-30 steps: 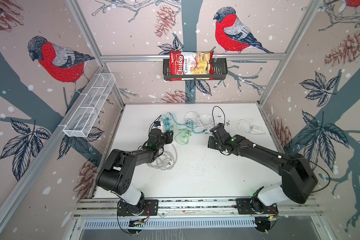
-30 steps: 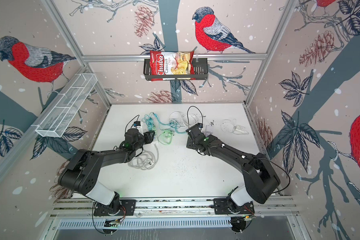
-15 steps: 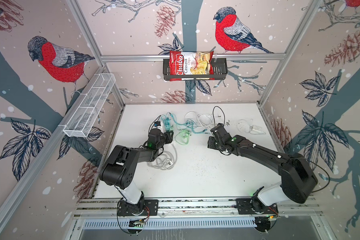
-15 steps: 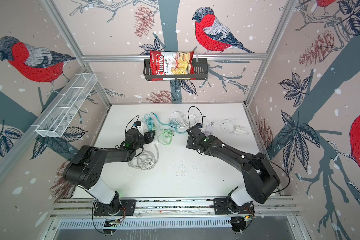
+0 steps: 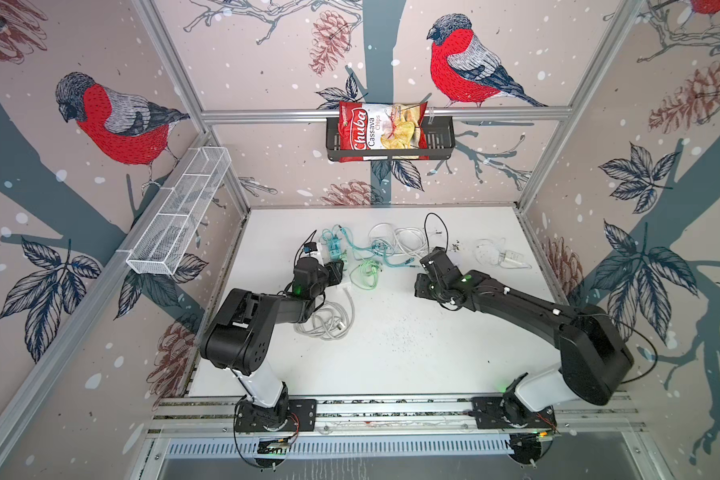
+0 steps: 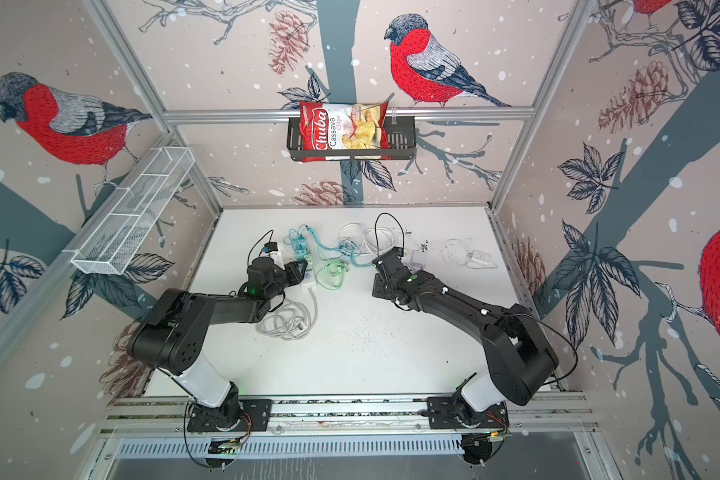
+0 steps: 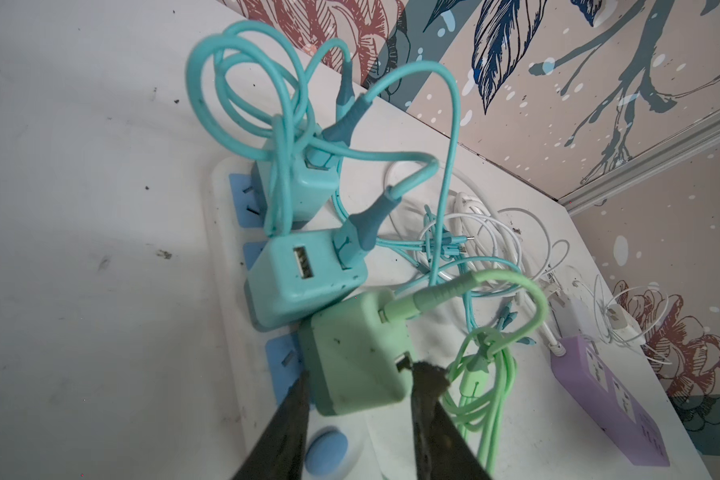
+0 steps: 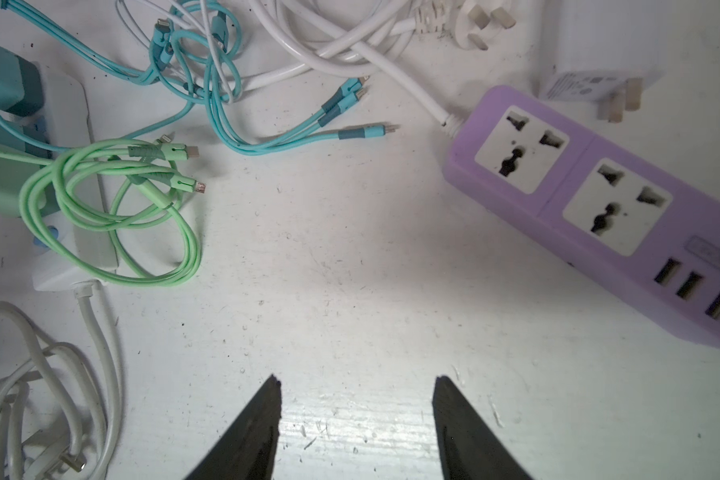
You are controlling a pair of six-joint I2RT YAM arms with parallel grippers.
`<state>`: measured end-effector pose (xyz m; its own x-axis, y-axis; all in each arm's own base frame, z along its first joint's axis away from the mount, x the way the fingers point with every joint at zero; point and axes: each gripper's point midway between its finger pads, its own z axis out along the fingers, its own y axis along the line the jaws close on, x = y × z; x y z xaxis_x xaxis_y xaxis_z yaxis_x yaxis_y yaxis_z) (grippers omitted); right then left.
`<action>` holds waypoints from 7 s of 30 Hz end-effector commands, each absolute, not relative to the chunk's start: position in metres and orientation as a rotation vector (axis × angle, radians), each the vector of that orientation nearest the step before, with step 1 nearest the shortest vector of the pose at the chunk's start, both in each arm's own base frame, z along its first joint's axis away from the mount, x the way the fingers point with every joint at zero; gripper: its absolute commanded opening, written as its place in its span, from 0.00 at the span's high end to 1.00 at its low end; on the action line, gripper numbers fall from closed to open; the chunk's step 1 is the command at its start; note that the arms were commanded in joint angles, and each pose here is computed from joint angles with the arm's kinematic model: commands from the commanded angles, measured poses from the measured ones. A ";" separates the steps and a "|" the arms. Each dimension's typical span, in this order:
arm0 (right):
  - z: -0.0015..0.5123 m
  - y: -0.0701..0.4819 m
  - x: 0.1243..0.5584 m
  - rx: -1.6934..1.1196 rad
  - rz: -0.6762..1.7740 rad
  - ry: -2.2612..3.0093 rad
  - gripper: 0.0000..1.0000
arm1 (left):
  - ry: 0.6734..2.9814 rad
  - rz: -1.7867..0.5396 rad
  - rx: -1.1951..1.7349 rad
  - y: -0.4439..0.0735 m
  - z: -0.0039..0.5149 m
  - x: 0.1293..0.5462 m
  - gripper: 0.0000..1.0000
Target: Insert the plug
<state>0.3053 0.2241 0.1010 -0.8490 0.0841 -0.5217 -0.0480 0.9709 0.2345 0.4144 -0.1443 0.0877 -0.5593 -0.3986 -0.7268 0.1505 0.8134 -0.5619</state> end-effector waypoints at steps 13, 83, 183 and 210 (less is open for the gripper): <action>0.102 0.229 0.311 0.001 0.334 2.555 0.41 | 2.026 -0.715 -0.198 -0.135 0.085 0.419 0.61; 0.087 0.241 0.311 -0.080 0.382 2.576 0.41 | 2.030 -0.833 -0.308 -0.122 0.076 0.443 0.62; 0.037 0.106 0.457 0.215 -0.057 2.663 0.33 | 2.140 -0.771 0.307 -0.275 0.120 0.292 0.63; 0.086 0.192 0.330 0.411 0.406 2.548 0.63 | 1.988 -0.713 0.628 -0.319 0.134 0.268 0.63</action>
